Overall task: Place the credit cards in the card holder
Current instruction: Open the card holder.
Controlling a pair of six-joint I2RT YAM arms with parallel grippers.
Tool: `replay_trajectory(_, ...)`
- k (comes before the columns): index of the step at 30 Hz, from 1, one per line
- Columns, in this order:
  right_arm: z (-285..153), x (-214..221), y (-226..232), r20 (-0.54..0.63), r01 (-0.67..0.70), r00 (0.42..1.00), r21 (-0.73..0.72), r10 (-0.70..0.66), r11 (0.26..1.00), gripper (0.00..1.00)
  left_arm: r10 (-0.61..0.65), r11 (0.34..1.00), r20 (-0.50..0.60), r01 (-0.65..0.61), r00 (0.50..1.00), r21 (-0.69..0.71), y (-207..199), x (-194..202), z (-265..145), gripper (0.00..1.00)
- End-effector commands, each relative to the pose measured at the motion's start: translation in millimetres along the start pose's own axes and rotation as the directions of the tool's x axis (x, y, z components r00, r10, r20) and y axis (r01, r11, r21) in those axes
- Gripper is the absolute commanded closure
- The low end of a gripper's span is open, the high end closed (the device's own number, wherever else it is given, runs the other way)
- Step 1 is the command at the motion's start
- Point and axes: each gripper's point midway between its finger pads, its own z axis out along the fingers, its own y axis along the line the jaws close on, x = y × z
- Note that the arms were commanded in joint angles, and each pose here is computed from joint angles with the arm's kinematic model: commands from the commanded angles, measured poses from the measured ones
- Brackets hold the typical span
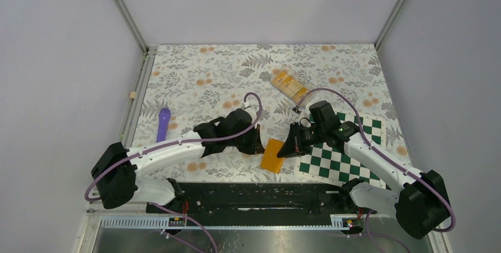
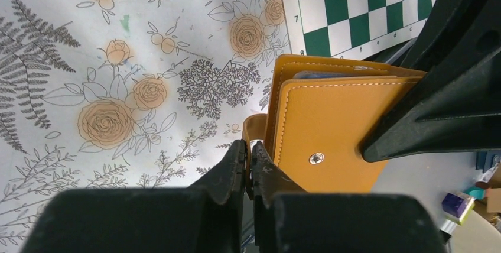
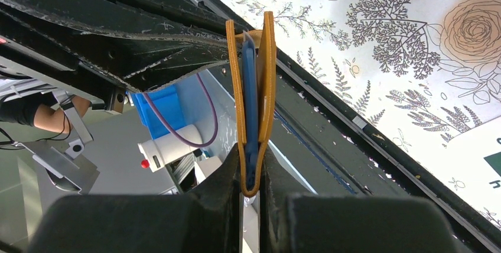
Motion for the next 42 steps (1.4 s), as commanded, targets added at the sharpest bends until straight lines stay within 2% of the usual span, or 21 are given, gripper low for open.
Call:
replay_trajectory(1, -3, 1, 7, -0.002, 0.030, 1.000, -0.023, -0.030, 0.999, 1.00, 0.033, 0.997, 0.054, -0.036, 0.998, 0.063, -16, -14, -11, 1.00)
replay_trajectory(3, -3, -1, 8, 0.006, 0.038, 0.999, -0.021, -0.038, 0.999, 0.99, 0.044, 0.998, 0.060, -0.046, 0.997, 0.041, -13, -17, -14, 1.00)
replay_trajectory(4, -4, -2, 8, 0.014, 0.044, 0.999, -0.018, -0.044, 0.999, 0.90, 0.051, 0.998, 0.064, -0.053, 0.997, 0.016, -10, -18, -18, 1.00)
replay_trajectory(8, -12, -11, 7, 0.087, 0.094, 0.991, 0.039, -0.098, 0.995, 0.26, 0.110, 0.992, 0.110, -0.102, 0.988, -0.074, -1, -34, -42, 1.00)
replay_trajectory(10, -22, -18, 7, 0.136, 0.139, 0.979, 0.090, -0.151, 0.986, 0.09, 0.152, 0.985, 0.138, -0.138, 0.979, -0.108, 0, -44, -60, 1.00)
replay_trajectory(12, -31, -25, 13, 0.173, 0.207, 0.959, 0.120, -0.226, 0.971, 0.01, 0.196, 0.976, 0.170, -0.175, 0.966, -0.131, -2, -54, -79, 1.00)
replay_trajectory(17, -51, -40, 29, 0.232, 0.321, 0.906, 0.171, -0.355, 0.931, 0.01, 0.314, 0.948, 0.202, -0.295, 0.928, -0.122, -16, -68, -119, 1.00)
replay_trajectory(22, -70, -51, 59, 0.295, 0.492, 0.802, 0.168, -0.520, 0.854, 0.01, 0.389, 0.921, 0.154, -0.380, 0.908, -0.086, -32, -71, -150, 1.00)
replay_trajectory(25, -77, -47, 79, 0.283, 0.576, 0.762, 0.115, -0.582, 0.809, 0.01, 0.418, 0.908, 0.125, -0.416, 0.900, -0.047, -44, -71, -163, 1.00)
replay_trajectory(30, -76, -37, 111, 0.272, 0.654, 0.735, -0.044, -0.621, 0.755, 0.01, 0.445, 0.891, 0.083, -0.450, 0.891, 0.053, -66, -67, -172, 1.00)
replay_trajectory(34, -75, -29, 127, 0.265, 0.674, 0.731, -0.135, -0.629, 0.726, 0.01, 0.428, 0.892, 0.061, -0.432, 0.902, 0.131, -81, -64, -171, 1.00)
replay_trajectory(42, -65, -14, 127, 0.248, 0.677, 0.728, -0.112, -0.639, 0.727, 0.01, 0.372, 0.914, 0.021, -0.371, 0.928, 0.168, -90, -65, -155, 1.00)
